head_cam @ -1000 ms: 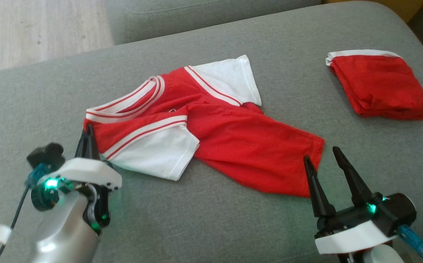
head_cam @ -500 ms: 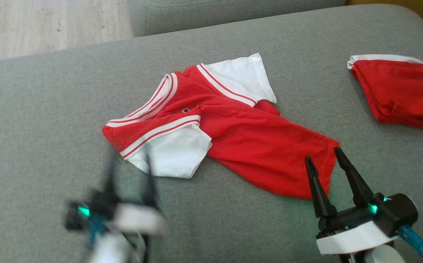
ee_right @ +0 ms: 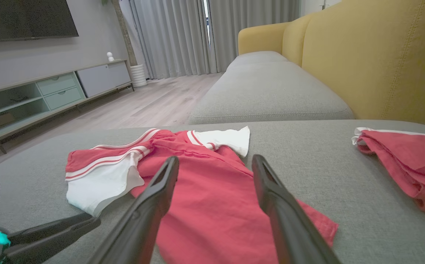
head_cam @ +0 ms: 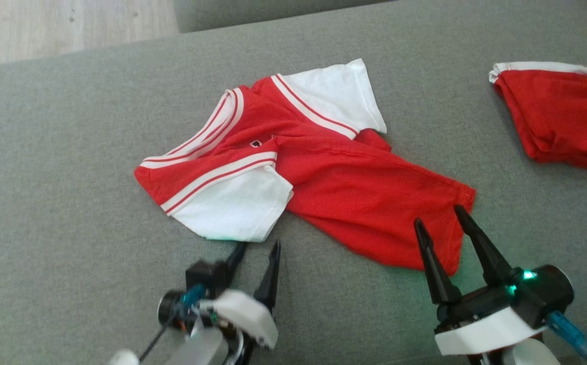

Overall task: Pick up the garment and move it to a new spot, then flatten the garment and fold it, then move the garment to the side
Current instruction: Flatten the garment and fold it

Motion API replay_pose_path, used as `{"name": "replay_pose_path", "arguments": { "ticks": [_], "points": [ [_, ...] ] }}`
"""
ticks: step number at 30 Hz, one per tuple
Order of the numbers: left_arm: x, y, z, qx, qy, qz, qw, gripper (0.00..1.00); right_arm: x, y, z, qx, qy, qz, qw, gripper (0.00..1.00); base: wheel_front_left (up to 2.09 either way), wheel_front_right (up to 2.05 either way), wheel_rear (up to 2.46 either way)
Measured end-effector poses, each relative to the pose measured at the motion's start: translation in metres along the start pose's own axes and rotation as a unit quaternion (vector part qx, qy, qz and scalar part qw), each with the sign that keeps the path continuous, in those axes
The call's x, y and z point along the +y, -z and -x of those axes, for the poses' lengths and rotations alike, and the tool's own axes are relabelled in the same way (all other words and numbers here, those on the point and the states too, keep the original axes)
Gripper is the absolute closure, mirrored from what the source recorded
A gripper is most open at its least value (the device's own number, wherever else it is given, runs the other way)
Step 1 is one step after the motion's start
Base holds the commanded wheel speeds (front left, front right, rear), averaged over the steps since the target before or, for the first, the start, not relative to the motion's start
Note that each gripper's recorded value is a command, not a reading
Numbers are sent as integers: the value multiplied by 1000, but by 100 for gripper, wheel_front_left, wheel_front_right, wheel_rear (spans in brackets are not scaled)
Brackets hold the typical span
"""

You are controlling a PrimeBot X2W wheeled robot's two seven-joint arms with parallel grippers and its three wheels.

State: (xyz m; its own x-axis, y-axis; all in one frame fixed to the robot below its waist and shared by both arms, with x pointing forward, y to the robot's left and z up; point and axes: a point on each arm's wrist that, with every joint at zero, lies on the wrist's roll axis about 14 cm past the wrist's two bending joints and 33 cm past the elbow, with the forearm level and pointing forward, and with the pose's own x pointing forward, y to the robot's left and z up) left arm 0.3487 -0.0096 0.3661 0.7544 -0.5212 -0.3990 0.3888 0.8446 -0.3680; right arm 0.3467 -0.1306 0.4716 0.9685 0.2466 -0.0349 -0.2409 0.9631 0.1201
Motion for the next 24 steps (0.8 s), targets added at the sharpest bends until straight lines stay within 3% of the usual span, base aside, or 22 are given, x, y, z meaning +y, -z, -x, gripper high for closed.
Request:
{"name": "replay_pose_path", "arguments": {
  "ticks": [7, 11, 17, 18, 21, 22, 24],
  "points": [
    [27, -27, -34, -11, -70, -33, 997, 0, -6, -1, -7, 0, -1, 11, 1000, 0, 0, 0, 0],
    [38, -40, -33, -26, -108, -59, 992, 0, -8, -4, -4, -4, 0, 15, 1000, 0, 0, 0, 0],
    [31, -67, -18, -89, -120, -95, 984, 0, -7, -11, 1, -15, 2, 17, 1000, 0, 0, 0, 0],
    [31, -65, -13, -90, -121, -99, 984, 8, -6, -11, 3, -16, 2, 16, 1000, 0, 0, 0, 0],
    [36, -50, -1, -79, -130, -101, 983, 50, -1, -11, 6, -17, 0, 10, 1000, 0, 0, 0, 0],
    [37, -47, 1, -76, -131, -101, 983, 58, 0, -12, 6, -19, 0, 10, 1000, 0, 0, 0, 0],
    [40, -46, 3, -75, -133, -105, 983, 100, 0, -13, 6, -21, -1, 9, 1000, 0, 0, 0, 0]
  ]
}}
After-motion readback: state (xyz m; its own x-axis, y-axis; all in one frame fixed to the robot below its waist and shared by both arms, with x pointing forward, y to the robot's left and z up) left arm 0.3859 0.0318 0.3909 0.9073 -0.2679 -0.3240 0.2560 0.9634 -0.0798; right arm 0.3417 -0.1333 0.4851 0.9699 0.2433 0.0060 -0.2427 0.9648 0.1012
